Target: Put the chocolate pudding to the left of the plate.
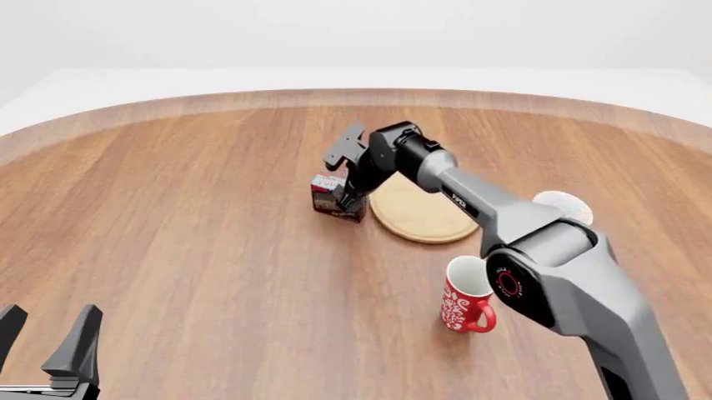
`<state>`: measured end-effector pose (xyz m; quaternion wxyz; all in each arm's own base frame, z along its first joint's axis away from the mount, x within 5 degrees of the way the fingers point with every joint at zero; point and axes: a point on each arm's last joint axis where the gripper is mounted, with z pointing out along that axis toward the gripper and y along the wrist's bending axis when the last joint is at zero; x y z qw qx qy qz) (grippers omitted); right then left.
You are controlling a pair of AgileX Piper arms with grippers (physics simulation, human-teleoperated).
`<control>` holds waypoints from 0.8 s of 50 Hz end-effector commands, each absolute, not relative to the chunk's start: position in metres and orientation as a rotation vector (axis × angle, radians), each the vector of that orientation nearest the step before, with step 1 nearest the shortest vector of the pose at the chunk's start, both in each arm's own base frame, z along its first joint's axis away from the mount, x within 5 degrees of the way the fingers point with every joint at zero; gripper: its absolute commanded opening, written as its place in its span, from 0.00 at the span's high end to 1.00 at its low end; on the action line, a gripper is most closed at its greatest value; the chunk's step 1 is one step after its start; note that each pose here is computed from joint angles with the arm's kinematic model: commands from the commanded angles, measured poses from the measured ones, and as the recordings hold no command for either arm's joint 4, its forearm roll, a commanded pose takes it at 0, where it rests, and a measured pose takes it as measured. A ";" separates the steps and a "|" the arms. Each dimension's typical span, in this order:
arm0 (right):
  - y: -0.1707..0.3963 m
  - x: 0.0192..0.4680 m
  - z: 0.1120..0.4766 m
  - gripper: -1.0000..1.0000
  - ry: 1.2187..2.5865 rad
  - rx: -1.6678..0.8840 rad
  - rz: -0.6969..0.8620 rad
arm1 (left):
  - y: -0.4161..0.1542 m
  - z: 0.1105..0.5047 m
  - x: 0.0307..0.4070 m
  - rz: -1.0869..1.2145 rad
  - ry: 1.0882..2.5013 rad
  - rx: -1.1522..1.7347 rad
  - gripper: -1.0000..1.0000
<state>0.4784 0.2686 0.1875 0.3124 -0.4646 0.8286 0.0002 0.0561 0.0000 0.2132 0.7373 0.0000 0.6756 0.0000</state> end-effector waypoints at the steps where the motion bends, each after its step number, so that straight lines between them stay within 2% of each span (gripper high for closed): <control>1: 0.267 0.481 0.191 0.00 2.184 -1.208 0.001 | 0.000 0.213 0.056 0.000 1.484 0.000 0.00; 15: 0.266 0.476 0.202 0.00 2.171 -1.196 0.004 | 0.000 0.213 0.056 0.000 1.484 0.000 0.00; 25: 0.256 0.462 0.233 0.00 2.139 -1.154 0.010 | 0.000 0.213 0.056 0.000 1.484 0.000 0.00; 40: 0.244 0.395 0.277 0.00 2.045 -1.038 0.087 | 0.000 0.213 0.056 0.000 1.484 0.000 0.00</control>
